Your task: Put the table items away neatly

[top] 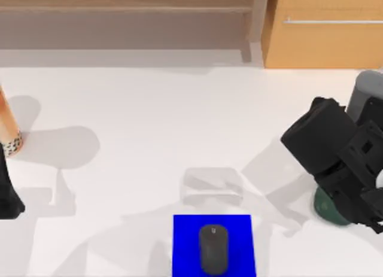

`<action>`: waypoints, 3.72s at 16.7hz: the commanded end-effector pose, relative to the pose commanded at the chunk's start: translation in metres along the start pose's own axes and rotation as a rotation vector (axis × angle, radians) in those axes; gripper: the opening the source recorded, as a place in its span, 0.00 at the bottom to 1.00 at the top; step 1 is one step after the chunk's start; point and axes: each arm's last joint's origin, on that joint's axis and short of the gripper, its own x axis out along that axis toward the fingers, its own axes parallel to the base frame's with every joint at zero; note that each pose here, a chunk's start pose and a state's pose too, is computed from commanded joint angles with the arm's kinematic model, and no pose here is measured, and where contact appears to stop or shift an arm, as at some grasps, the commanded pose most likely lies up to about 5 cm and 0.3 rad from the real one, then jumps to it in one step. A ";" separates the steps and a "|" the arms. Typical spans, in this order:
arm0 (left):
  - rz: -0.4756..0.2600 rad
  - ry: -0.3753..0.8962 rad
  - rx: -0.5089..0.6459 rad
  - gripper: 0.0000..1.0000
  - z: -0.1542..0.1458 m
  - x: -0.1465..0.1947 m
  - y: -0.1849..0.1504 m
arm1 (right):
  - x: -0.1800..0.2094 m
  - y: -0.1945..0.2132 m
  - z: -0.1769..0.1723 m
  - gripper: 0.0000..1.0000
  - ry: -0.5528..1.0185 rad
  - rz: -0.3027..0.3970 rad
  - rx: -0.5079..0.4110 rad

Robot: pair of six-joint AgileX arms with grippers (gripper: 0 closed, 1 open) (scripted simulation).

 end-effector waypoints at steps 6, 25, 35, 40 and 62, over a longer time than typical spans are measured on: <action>0.000 0.000 0.000 1.00 0.000 0.000 0.000 | -0.006 -0.001 -0.009 1.00 -0.003 0.009 -0.053; 0.000 0.000 0.000 1.00 0.000 0.000 0.000 | -0.024 -0.014 -0.012 1.00 0.000 0.002 0.000; 0.000 0.000 0.000 1.00 0.000 0.000 0.000 | -0.024 -0.042 0.000 1.00 0.050 0.149 -0.106; 0.000 0.000 0.000 1.00 0.000 0.000 0.000 | -0.012 -0.092 0.007 1.00 0.010 0.328 -0.140; 0.006 0.005 -0.012 1.00 0.001 0.004 0.001 | 0.025 -0.182 -0.046 1.00 -0.459 0.485 -0.089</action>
